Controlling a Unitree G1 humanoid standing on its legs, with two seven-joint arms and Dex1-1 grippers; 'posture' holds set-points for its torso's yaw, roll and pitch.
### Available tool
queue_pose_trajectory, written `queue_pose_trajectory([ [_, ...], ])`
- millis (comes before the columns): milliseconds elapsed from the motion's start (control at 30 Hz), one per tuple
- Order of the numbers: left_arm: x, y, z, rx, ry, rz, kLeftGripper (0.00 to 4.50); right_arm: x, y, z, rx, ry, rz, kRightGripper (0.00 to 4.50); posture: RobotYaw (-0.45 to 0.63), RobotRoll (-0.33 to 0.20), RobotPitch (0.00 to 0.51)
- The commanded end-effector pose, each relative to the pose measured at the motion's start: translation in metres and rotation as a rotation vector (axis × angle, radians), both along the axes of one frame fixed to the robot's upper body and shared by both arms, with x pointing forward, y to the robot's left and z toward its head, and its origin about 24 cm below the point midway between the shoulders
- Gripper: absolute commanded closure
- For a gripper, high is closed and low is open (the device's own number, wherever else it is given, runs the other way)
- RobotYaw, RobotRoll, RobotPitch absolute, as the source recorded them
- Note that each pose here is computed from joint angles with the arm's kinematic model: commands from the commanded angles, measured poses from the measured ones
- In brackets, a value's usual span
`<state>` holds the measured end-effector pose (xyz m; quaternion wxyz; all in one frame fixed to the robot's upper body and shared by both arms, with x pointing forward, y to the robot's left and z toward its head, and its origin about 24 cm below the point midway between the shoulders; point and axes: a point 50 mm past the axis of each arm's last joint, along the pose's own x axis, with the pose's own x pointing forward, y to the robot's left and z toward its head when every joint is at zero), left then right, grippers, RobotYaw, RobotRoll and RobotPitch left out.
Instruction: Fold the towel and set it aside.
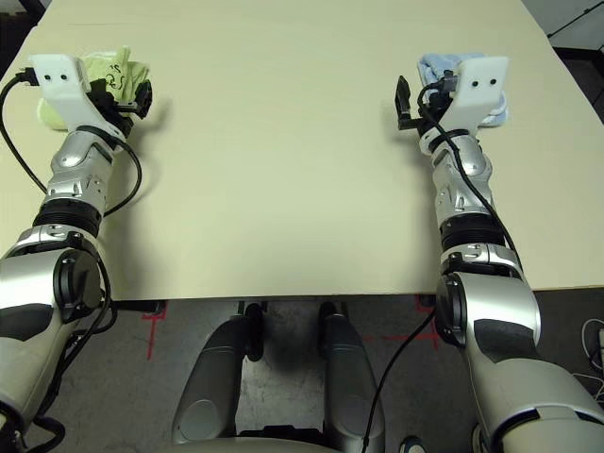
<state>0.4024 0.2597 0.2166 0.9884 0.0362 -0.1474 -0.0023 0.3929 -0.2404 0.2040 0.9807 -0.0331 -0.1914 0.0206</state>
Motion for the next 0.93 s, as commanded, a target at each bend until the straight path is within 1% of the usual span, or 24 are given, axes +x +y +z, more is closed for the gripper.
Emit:
queue_pose_trajectory([
  [33,-0.003,0.005,-0.001,0.004,-0.014,0.012,0.05,-0.001,-0.007,-0.003,0.048,0.011,-0.023,0.00,0.01,0.000,0.258],
  [200,-0.004,0.005,0.002,0.005,-0.052,-0.008,0.05,0.000,-0.004,-0.004,0.026,0.011,0.007,0.00,0.02,0.000,0.263],
  [500,-0.008,0.013,0.001,0.036,-0.046,-0.009,0.05,0.000,-0.009,-0.005,0.030,0.040,-0.005,0.00,0.03,0.000,0.271],
  [533,-0.008,0.010,0.001,0.030,-0.051,-0.008,0.05,-0.001,-0.012,-0.003,0.026,0.040,-0.004,0.00,0.02,0.000,0.265],
  [600,-0.007,0.006,-0.002,0.028,-0.063,0.000,0.05,-0.002,-0.017,-0.005,0.017,0.042,-0.001,0.00,0.01,0.000,0.273],
  [700,-0.007,0.005,-0.002,0.037,-0.069,0.008,0.05,-0.004,-0.018,-0.004,0.016,0.042,0.000,0.00,-0.01,0.000,0.266],
  [733,-0.007,0.003,-0.002,0.038,-0.072,0.007,0.05,-0.004,-0.019,-0.004,0.017,0.041,0.003,0.00,-0.02,0.000,0.281],
  [767,-0.007,0.002,-0.003,0.036,-0.074,0.006,0.05,-0.005,-0.020,-0.006,0.005,0.045,0.000,0.00,-0.01,0.000,0.272],
  [933,-0.006,0.001,-0.004,0.029,-0.073,0.003,0.05,-0.008,-0.022,-0.009,0.008,0.044,-0.006,0.00,-0.01,0.000,0.264],
])
